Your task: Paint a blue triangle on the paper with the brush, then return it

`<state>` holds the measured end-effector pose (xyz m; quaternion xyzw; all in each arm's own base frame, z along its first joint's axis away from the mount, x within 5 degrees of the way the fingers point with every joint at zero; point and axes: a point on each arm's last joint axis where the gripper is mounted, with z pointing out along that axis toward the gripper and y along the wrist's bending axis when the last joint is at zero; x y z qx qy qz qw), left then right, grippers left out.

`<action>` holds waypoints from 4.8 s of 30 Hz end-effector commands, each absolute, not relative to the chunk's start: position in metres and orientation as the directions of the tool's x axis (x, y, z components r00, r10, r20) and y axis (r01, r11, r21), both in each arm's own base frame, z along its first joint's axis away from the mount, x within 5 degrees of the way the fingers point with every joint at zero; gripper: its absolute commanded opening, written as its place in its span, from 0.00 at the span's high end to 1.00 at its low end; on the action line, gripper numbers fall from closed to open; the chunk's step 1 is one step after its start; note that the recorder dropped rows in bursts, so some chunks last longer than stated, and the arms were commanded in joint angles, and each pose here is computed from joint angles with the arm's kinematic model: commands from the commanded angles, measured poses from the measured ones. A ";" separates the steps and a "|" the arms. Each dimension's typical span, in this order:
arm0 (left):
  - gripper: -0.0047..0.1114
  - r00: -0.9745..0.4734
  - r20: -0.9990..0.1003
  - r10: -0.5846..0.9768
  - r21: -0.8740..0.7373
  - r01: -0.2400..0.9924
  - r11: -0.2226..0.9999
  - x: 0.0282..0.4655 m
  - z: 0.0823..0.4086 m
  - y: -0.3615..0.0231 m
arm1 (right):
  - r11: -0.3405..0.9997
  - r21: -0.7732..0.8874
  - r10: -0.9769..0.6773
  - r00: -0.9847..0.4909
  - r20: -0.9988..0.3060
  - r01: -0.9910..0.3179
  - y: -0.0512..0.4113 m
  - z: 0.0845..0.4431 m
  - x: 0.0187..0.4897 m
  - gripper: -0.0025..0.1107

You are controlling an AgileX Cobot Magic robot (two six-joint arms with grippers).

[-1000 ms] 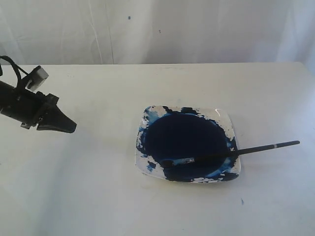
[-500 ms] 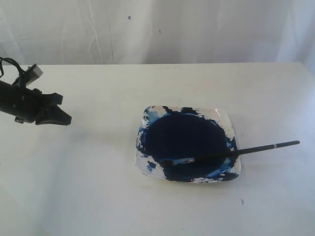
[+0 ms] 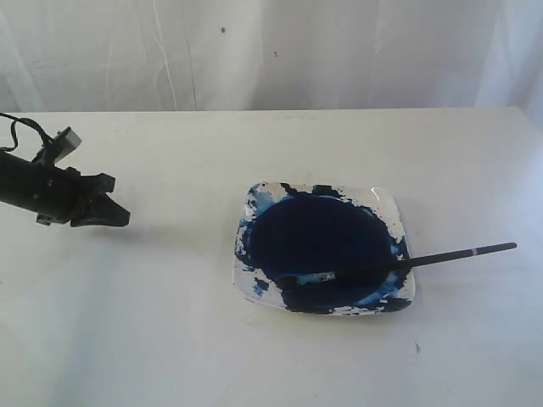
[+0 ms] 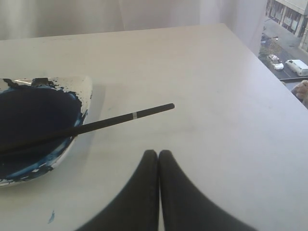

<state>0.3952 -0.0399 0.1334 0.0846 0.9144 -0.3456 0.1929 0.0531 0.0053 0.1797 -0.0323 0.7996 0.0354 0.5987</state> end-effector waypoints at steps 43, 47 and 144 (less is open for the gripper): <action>0.96 -0.919 -0.392 0.039 -0.620 0.295 0.727 0.396 0.113 -0.041 | 0.995 0.022 -0.003 -0.261 -0.965 -0.092 0.005 0.182 0.053 0.98; 0.96 -0.919 -0.392 0.039 -0.620 0.295 0.727 0.396 0.113 -0.041 | 0.995 0.022 -0.003 -0.261 -0.965 -0.092 0.005 0.182 0.053 0.98; 0.96 -0.918 -0.394 0.036 -0.615 0.293 0.732 0.397 0.113 -0.041 | 0.376 0.837 0.890 -0.406 -0.206 0.398 0.045 0.116 0.235 0.27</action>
